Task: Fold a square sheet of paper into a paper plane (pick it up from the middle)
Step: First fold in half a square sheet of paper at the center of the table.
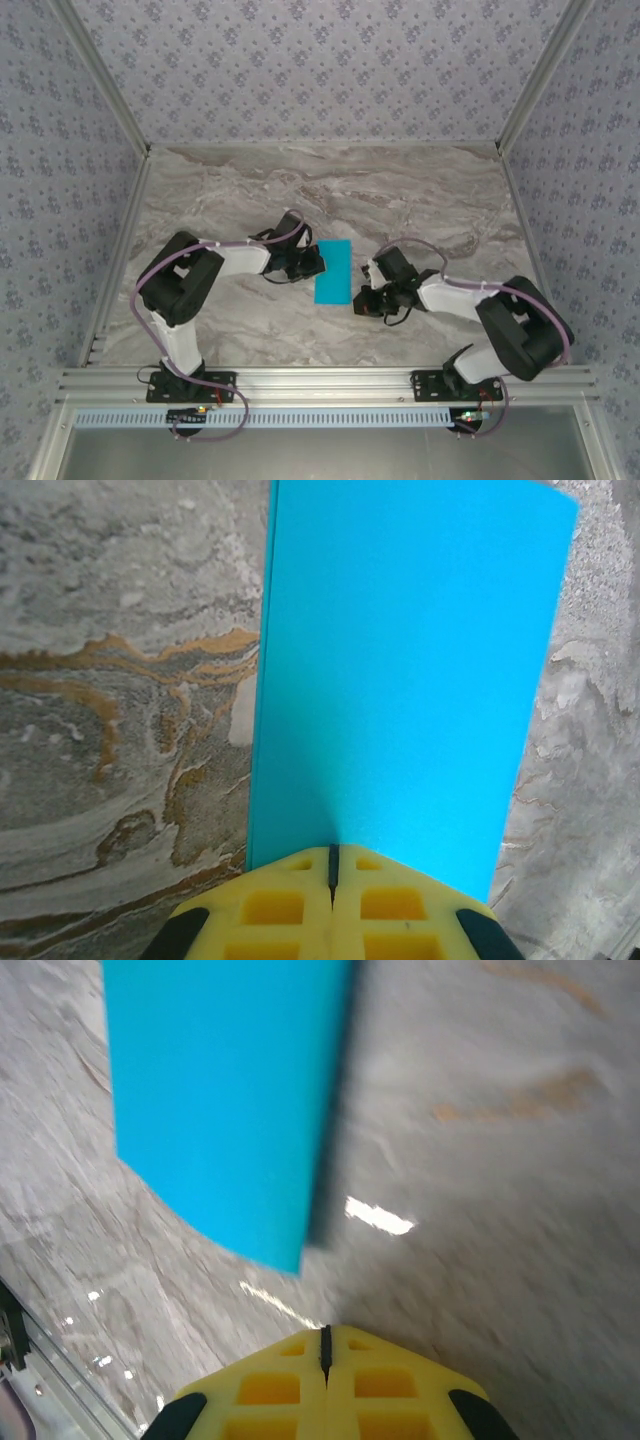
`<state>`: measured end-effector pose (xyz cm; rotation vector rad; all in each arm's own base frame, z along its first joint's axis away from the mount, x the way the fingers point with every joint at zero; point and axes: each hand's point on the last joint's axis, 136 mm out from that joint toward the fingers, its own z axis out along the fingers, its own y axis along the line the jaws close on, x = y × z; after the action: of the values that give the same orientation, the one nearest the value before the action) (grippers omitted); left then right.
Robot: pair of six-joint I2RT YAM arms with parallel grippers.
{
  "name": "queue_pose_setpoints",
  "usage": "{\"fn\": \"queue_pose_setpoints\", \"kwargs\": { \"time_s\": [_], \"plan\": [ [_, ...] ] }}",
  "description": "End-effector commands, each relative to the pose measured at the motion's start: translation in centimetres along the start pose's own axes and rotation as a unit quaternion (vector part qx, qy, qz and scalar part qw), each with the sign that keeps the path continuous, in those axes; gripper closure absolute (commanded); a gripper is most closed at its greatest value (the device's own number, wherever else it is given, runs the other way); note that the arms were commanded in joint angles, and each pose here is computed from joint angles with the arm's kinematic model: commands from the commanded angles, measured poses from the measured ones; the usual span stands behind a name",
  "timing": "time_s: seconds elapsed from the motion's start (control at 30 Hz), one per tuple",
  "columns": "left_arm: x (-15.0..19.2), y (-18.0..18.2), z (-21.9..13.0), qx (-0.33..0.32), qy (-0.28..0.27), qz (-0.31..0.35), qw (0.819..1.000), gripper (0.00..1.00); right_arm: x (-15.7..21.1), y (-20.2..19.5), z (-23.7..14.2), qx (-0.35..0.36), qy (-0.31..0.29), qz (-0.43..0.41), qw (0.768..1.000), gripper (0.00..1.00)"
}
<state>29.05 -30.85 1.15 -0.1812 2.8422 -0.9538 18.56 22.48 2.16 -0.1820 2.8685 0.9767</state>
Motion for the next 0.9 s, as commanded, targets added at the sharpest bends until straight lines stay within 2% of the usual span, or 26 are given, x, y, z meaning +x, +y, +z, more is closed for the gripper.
{"fn": "queue_pose_setpoints", "kwargs": {
  "time_s": [0.0, 0.1, 0.27, 0.43, 0.6, 0.7, 0.87],
  "plan": [
    [4.6, 11.2, 0.4, -0.209, 0.064, -0.016, 0.976, 1.0, -1.6, 0.6, -2.7, 0.016, -0.027, 0.005, 0.999, 1.0],
    [2.9, 9.1, -0.2, -0.187, 0.055, 0.04, 0.98, 1.0, -6.4, 2.4, -5.2, 0.012, -0.099, -0.004, 0.995, 1.0],
    [-0.7, 5.9, -2.1, -0.154, 0.032, 0.131, 0.979, 1.0, -12.9, 2.7, -5.1, 0.013, -0.15, 0.021, 0.988, 1.0],
    [-3.0, 4.3, -3.6, -0.117, 0.036, 0.185, 0.975, 1.0, -17.6, 2.9, -2.2, 0.005, -0.139, 0.041, 0.989, 1.0],
    [-3.5, 2.9, -4.5, -0.075, 0.052, 0.237, 0.967, 1.0, -20.3, 5.9, 1.1, -0.031, -0.111, 0.018, 0.993, 1.0],
    [-4.0, 2.9, -4.7, -0.079, 0.052, 0.238, 0.967, 1.0, -21.8, 7.0, 2.2, -0.039, -0.107, 0.007, 0.993, 1.0],
    [-4.7, 2.1, -5.4, -0.07, 0.027, 0.215, 0.974, 1.0, -22.5, 5.8, 4.1, -0.002, -0.091, 0.023, 0.996, 1.0]
  ]
}}
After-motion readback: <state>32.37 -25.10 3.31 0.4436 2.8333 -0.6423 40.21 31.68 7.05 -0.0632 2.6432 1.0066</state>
